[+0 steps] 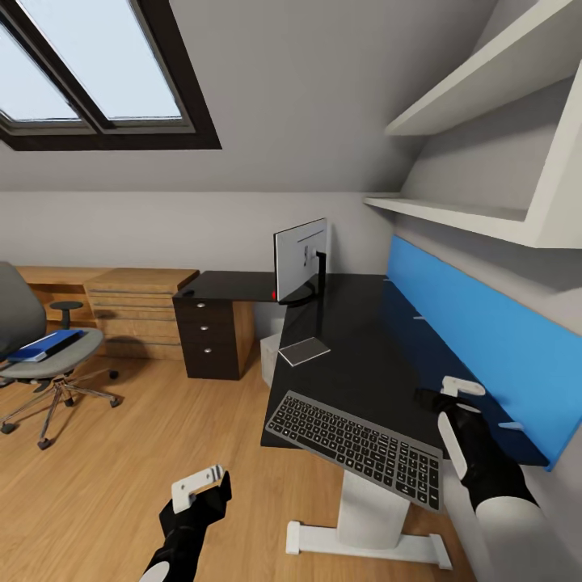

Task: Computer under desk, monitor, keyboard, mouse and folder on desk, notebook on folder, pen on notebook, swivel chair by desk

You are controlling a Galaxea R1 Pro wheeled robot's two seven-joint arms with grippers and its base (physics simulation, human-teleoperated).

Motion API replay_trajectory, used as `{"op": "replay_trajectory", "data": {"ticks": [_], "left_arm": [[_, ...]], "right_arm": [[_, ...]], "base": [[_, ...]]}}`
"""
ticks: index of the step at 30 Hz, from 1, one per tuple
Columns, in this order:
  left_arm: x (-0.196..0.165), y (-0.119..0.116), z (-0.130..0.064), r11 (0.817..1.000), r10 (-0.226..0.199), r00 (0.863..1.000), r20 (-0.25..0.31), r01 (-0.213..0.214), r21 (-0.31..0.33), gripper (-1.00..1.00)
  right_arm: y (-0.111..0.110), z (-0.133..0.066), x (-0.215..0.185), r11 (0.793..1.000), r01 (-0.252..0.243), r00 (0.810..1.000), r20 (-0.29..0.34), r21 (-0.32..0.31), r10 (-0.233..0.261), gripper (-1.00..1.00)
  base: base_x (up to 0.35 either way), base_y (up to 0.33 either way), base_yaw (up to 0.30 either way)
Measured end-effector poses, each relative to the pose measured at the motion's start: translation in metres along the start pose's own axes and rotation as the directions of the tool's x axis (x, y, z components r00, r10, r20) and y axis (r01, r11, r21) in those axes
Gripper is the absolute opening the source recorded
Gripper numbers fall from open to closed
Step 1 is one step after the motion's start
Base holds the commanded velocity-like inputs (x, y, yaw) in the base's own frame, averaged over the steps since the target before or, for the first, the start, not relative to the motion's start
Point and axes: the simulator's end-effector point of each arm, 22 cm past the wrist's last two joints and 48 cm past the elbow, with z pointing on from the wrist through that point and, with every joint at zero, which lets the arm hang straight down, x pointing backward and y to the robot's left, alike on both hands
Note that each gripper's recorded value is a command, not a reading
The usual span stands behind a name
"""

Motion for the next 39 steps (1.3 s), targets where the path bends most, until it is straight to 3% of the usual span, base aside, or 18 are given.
{"op": "replay_trajectory", "data": {"ticks": [13, 14, 17, 33, 39], "left_arm": [[0.0, 0.001, 0.0002, 1.0, 0.003, 1.0, 0.0, -0.003, -0.001, 1.0], [0.0006, 0.0013, 0.0005, 1.0, 0.004, 1.0, -0.001, -0.004, -0.001, 1.0], [0.0008, 0.0015, 0.0006, 1.0, 0.005, 1.0, -0.001, -0.005, -0.001, 1.0], [0.0008, 0.0018, 0.0011, 1.0, 0.005, 1.0, -0.001, -0.005, -0.001, 1.0], [-0.0008, 0.0008, 0.0002, 1.0, 0.003, 1.0, 0.002, -0.003, 0.001, 1.0]], "right_arm": [[0.002, -0.0029, -0.0085, 1.0, -0.009, 1.0, 0.019, -0.006, 0.009, 1.0], [0.0067, -0.0028, -0.0068, 0.998, -0.057, 0.998, 0.009, -0.03, 0.057, 1.0], [0.0074, -0.0027, -0.0065, 0.997, -0.066, 0.998, 0.007, -0.034, 0.067, 1.0], [0.008, -0.0024, -0.0063, 0.997, -0.069, 0.998, 0.006, -0.036, 0.069, 1.0], [0.0078, -0.0027, -0.0046, 0.997, -0.071, 0.997, 0.003, -0.037, 0.071, 1.0]], "base": [[-0.005, 0.0, 0.0], [-0.117, 0.0, 0.0], [-0.143, 0.0, 0.0], [-0.312, 0.0, 0.0], [-0.109, 0.0, 0.0]]}}
